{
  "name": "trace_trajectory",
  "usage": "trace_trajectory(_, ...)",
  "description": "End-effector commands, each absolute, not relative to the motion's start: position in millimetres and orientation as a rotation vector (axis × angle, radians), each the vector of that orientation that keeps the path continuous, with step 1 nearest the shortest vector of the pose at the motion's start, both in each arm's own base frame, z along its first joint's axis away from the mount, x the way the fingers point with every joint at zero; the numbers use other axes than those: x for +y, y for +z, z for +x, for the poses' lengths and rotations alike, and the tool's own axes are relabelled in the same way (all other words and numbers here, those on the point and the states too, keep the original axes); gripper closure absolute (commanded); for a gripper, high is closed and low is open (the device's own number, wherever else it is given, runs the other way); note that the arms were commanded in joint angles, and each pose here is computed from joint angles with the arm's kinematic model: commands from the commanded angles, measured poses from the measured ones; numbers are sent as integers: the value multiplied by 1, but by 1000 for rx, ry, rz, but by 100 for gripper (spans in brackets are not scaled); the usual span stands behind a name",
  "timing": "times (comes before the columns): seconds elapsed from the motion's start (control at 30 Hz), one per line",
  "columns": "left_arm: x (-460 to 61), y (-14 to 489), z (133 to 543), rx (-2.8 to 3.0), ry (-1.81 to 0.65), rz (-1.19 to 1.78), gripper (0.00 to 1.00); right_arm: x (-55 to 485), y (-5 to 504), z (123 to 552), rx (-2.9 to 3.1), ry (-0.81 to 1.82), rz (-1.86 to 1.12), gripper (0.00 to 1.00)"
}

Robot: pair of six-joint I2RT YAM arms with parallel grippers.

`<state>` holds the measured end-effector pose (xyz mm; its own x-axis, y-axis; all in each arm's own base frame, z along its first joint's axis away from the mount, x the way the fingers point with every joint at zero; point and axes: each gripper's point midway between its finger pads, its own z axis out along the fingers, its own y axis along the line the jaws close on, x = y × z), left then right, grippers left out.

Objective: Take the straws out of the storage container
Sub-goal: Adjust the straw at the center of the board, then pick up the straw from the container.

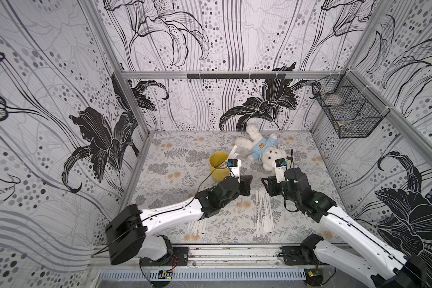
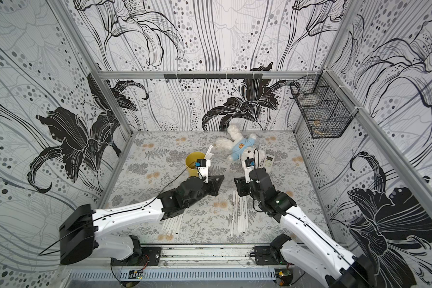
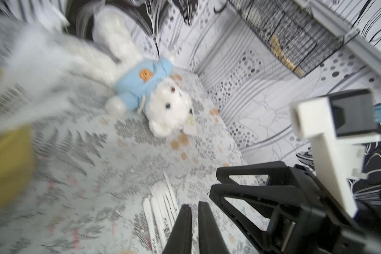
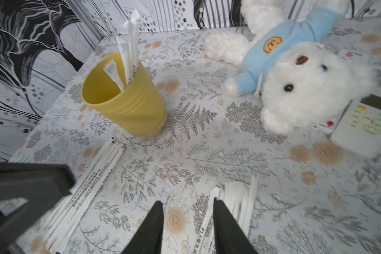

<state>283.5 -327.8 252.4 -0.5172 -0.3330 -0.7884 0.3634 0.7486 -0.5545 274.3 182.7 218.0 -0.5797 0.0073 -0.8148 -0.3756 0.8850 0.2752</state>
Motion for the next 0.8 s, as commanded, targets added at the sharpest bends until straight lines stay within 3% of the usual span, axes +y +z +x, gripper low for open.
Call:
trace_trajectory(0.0,-264,233,301,1968,-504,45,85,211,260,294,2022,602,-329,60)
trace_trajectory(0.27,-186,245,306,1883,-443,-71,82,269,259,334,1977,636,-299,53)
trace_trajectory(0.77,-178,235,301,1877,-449,-12,79,305,230,374,2013,672,-235,51)
